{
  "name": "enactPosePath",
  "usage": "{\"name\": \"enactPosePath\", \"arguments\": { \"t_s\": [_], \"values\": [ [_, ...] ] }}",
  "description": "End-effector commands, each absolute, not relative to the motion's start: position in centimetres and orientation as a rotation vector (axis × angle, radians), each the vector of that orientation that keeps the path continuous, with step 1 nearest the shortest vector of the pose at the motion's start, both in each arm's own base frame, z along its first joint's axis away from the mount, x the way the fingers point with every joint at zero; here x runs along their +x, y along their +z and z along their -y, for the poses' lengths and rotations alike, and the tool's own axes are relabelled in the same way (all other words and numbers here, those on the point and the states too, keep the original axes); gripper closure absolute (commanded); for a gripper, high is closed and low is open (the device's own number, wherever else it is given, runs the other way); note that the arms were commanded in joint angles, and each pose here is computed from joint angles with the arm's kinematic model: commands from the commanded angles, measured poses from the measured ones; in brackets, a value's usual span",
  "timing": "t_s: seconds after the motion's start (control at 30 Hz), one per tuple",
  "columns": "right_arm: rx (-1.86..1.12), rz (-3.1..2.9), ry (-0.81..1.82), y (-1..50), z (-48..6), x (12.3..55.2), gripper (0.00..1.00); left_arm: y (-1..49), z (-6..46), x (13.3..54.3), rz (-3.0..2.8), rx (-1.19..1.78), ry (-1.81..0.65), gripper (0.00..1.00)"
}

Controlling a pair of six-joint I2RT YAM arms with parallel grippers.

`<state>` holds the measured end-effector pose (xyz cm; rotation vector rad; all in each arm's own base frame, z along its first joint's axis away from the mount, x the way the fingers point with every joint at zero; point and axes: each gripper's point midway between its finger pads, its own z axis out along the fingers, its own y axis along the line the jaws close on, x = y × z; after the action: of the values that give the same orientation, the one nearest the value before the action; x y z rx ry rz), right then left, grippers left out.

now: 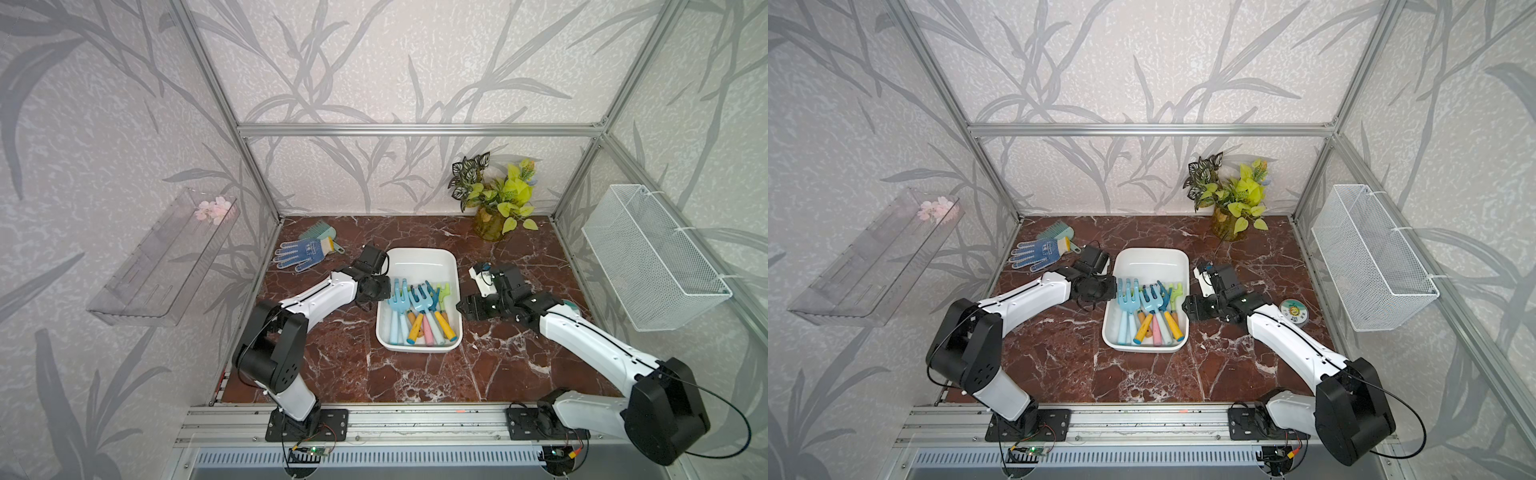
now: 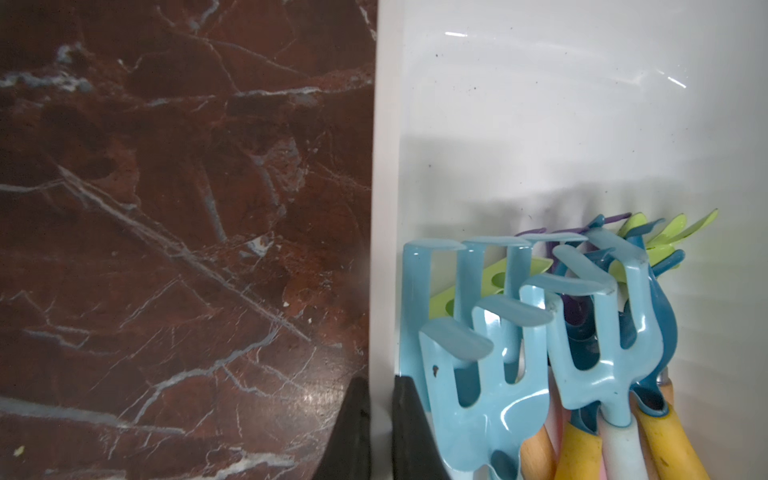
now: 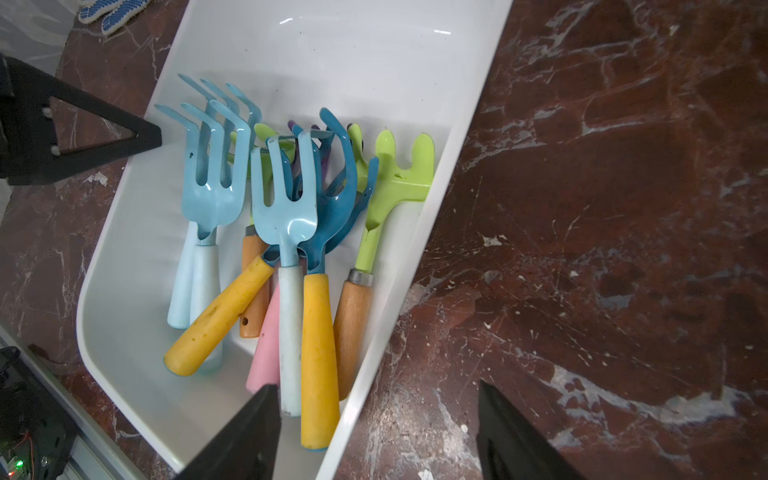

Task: Take the hand rake out of the storage box
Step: Move the storage box to the center of the board.

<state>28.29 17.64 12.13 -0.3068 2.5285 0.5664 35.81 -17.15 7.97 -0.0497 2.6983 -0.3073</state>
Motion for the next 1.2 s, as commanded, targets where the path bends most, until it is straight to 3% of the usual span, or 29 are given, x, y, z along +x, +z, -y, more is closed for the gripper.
{"name": "enactPosePath", "arguments": {
  "t_s": [0.0, 0.93, 1.0, 1.17],
  "values": [
    [-0.313, -2.494, 0.55, 13.7, -17.3, 28.7, 0.25, 8.6, 17.5, 37.7, -2.656, -0.079, -0.303, 0.99],
    [-0.347, -2.486, 0.513, 15.1, -16.6, 28.6, 0.21, 9.4, 17.8, 43.6, -2.584, -0.138, -0.318, 0.97],
    [-0.35, -2.487, 0.516, 15.1, -16.7, 28.6, 0.2, 9.3, 17.9, 43.7, -2.587, -0.132, -0.319, 0.88],
    [-0.404, -2.488, 0.515, 15.3, -16.8, 28.3, 0.13, 10.3, 16.9, 43.6, -2.552, -0.111, -0.26, 0.48]
  ]
}}
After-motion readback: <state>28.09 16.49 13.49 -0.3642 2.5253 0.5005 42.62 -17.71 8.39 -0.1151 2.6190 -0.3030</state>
